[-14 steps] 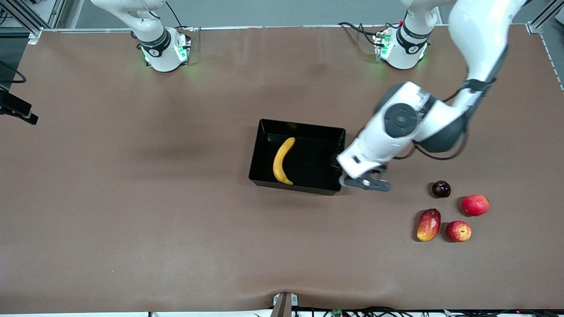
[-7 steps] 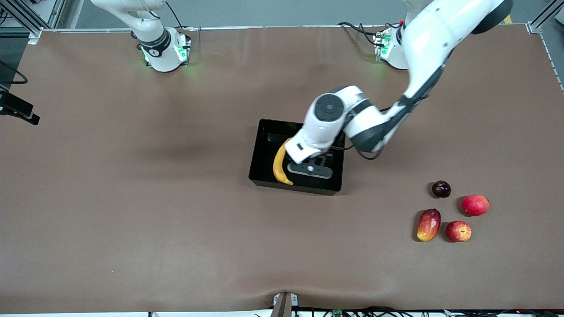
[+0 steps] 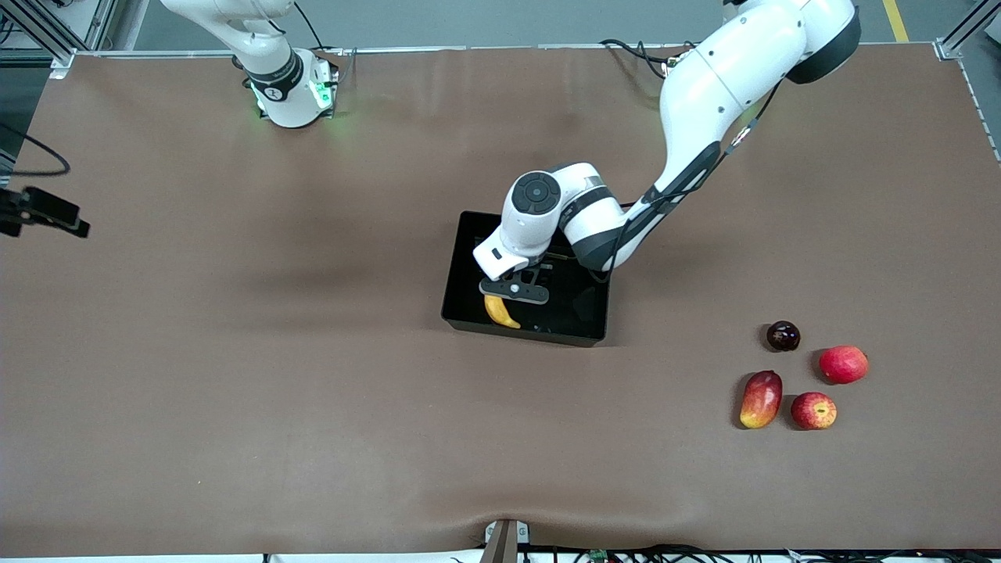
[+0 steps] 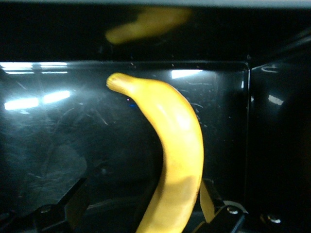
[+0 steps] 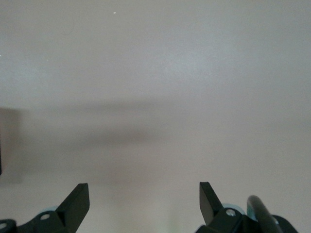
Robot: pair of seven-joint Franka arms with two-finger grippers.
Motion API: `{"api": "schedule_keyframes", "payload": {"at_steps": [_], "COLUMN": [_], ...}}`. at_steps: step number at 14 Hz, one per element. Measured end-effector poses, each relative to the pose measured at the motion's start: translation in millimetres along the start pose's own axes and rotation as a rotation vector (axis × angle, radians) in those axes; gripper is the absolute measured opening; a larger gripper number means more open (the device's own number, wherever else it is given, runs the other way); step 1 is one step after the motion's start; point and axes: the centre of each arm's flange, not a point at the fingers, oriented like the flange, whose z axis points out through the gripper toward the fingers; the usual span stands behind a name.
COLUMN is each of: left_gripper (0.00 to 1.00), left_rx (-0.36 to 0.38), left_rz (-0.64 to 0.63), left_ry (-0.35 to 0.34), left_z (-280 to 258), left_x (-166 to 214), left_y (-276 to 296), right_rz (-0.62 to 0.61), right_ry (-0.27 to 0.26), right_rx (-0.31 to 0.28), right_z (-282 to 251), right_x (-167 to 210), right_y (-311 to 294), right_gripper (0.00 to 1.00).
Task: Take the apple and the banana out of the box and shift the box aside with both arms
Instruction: 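Grasp the yellow banana with the left gripper while the right gripper reaches out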
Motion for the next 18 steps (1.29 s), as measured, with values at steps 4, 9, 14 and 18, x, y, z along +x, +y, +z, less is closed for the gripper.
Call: {"api": "schedule_keyframes", "payload": {"at_steps": [4,9,14,18], "left_gripper": [1.0,0.48,0.36,0.36], "left_rx": [-0.014,0.001,-0.019,0.002], "left_rz": [-0.006,-0.003,-0.016,-0.038], "left_ry": [-0.005,-0.017,0.02,0.064], "left_z": [13.4,27.2,10.9,-27.8], "left_x": [-2.3,-6.4,9.9,30.7], "left_y": [2.7,1.6,4.4,-2.1], "right_rz": [-0.022,-0.054,0.015,0.068], "right_ry": [-0.086,-0.091,-0.078,-0.111], "right_rx": [0.0,-0.001,0.111,0.103], "right_z": [51.4,79.0,80.1,88.2], "right_x": [26.0,45.3,49.3,43.0], "right_y": [-12.3,-32.0,-78.9,-155.4], "right_gripper": [1.0,1.0,1.0,1.0]}}
